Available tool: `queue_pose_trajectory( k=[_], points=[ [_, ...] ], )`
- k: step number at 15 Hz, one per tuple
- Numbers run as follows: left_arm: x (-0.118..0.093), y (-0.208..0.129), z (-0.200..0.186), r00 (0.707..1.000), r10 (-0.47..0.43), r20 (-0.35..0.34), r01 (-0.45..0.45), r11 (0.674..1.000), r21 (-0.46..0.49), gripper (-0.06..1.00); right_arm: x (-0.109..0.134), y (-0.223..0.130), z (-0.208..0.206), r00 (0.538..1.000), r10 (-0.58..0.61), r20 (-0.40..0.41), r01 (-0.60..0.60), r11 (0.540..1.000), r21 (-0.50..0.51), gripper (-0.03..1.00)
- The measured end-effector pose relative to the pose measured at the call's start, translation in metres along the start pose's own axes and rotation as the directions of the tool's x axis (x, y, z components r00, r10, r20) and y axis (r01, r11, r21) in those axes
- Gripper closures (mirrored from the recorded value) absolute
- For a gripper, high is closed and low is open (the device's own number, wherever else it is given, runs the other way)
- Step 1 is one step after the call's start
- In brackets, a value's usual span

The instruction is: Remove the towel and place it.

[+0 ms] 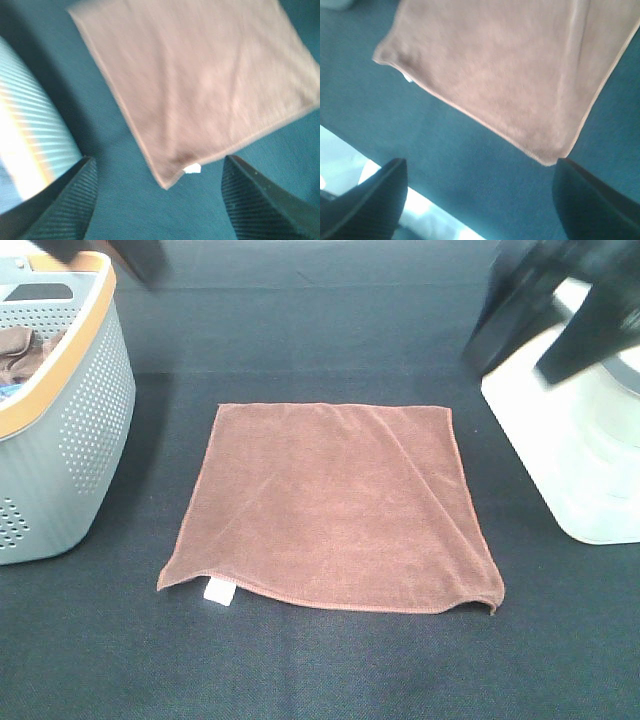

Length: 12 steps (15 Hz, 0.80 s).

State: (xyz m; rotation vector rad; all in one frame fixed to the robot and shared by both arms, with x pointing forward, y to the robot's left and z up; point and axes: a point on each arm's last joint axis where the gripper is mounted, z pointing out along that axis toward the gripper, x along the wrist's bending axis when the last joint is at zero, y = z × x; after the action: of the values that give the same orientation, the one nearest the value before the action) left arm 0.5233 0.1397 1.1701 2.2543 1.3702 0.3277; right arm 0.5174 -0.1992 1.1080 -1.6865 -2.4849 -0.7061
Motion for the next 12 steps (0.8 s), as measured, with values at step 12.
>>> queue_pose_trajectory(
  k=[12],
  points=[
    [0.01, -0.186, -0.054, 0.989, -0.137, -0.048, 0.139, 0.99, 0.027, 0.27, 0.018, -0.144, -0.06, 0.982, -0.046, 0.182, 0.073, 0.987, -0.145, 0.21]
  ],
)
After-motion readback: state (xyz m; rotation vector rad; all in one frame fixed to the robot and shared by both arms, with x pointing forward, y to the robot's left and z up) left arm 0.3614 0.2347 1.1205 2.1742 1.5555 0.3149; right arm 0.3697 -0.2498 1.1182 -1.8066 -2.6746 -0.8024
